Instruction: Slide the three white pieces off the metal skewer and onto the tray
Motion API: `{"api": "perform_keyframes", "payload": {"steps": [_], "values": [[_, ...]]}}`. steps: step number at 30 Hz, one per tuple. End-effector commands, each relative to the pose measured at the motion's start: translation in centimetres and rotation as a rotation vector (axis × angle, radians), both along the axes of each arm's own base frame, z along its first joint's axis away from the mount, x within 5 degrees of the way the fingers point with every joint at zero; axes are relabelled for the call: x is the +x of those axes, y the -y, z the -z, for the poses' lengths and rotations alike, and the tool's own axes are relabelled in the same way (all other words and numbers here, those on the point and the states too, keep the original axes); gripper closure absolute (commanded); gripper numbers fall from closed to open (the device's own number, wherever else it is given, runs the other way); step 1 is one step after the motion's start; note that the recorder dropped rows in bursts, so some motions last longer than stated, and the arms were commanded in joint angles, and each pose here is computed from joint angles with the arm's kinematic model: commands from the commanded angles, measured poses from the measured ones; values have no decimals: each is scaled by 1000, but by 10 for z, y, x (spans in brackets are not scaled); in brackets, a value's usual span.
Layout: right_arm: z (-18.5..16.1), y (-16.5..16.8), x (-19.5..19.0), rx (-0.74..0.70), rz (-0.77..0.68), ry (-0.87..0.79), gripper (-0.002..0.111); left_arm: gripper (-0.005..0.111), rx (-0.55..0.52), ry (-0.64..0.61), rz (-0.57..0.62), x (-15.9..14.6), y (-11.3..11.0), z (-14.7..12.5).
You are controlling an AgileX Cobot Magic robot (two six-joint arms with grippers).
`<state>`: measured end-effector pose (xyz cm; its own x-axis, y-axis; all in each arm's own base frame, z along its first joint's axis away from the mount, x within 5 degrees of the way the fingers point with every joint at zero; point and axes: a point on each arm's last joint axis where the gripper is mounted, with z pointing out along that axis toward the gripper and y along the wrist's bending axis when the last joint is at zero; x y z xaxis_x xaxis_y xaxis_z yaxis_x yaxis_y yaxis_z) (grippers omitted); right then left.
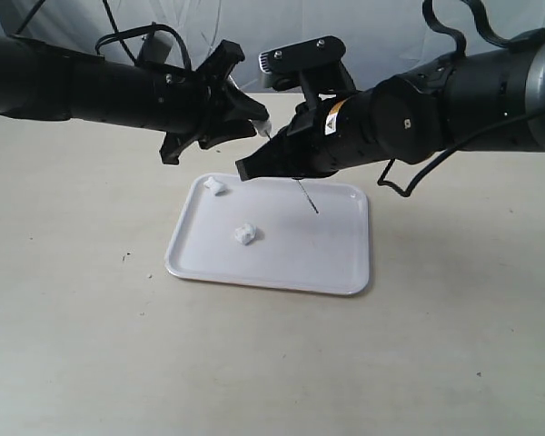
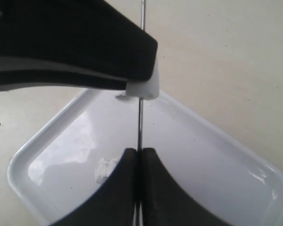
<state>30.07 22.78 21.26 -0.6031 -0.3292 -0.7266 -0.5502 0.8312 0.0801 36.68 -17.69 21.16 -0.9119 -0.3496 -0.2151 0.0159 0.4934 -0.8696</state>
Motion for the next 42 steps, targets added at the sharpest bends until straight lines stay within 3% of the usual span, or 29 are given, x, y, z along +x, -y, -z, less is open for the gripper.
{"api": "perform_keyframes", "payload": {"steps": [1, 3, 42], "values": [[-1, 1, 1, 9, 9, 5, 109, 99, 9, 24, 1, 1, 1, 0], [-1, 1, 1, 9, 9, 5, 109, 107, 10, 27, 2, 1, 1, 0], [13, 0, -25, -147, -50, -206, 109, 107, 144, 107, -141, 14, -11, 5]]}}
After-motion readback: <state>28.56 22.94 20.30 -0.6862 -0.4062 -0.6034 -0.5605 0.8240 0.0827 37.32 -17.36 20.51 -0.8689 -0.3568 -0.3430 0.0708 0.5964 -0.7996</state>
